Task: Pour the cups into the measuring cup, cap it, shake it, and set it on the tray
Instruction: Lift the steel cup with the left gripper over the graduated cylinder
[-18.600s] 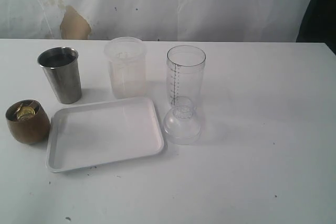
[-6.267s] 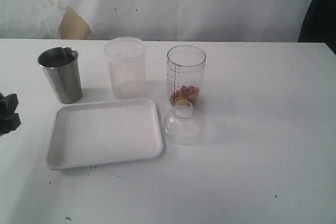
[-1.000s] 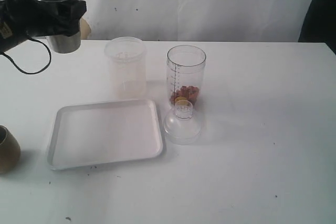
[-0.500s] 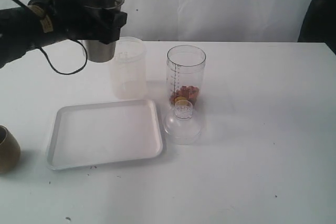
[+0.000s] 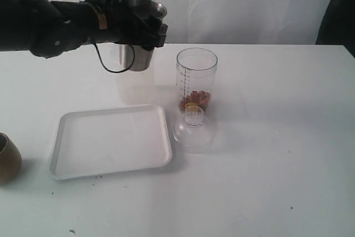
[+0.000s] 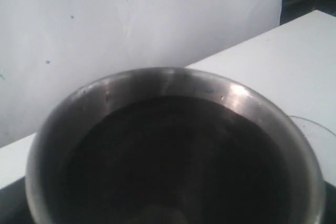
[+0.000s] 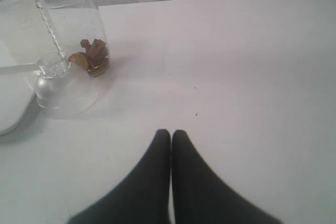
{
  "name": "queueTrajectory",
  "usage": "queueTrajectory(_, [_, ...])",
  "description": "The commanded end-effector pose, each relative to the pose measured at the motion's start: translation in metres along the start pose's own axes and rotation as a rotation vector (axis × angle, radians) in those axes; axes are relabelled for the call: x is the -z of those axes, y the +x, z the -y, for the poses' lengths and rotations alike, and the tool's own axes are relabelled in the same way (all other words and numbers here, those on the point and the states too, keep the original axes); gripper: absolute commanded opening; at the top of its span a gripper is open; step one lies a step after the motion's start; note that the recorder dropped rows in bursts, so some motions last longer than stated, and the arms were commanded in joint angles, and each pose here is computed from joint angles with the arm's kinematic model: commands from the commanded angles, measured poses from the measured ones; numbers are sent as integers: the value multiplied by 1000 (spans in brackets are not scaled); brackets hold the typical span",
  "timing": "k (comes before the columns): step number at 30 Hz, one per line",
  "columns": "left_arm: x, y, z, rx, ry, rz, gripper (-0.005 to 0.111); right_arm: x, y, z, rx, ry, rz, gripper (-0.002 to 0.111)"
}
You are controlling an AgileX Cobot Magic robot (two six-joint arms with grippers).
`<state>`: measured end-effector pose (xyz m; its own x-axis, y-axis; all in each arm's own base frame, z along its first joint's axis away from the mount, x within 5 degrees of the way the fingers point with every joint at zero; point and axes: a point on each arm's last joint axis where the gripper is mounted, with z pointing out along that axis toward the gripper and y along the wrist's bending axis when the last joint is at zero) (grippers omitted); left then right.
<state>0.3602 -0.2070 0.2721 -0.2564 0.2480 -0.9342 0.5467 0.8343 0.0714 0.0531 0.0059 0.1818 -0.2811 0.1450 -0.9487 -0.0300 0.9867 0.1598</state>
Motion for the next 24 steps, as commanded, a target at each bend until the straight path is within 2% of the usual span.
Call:
queueTrajectory(1, [-10,-17,10,-6,20,44,0,0,1,0,0,-5,9,0])
queueTrajectory(7, [-21,-20,17,-47,18,8,0,0,1,0,0,-5,9,0])
queueTrajectory(16, [-20,-30,13,-92,-14,-16,0,0,1,0,0,-5,9,0])
queueTrajectory(24, [-19,-32,20,-221,-15,-42,0,0,1,0,0,-5,9,0])
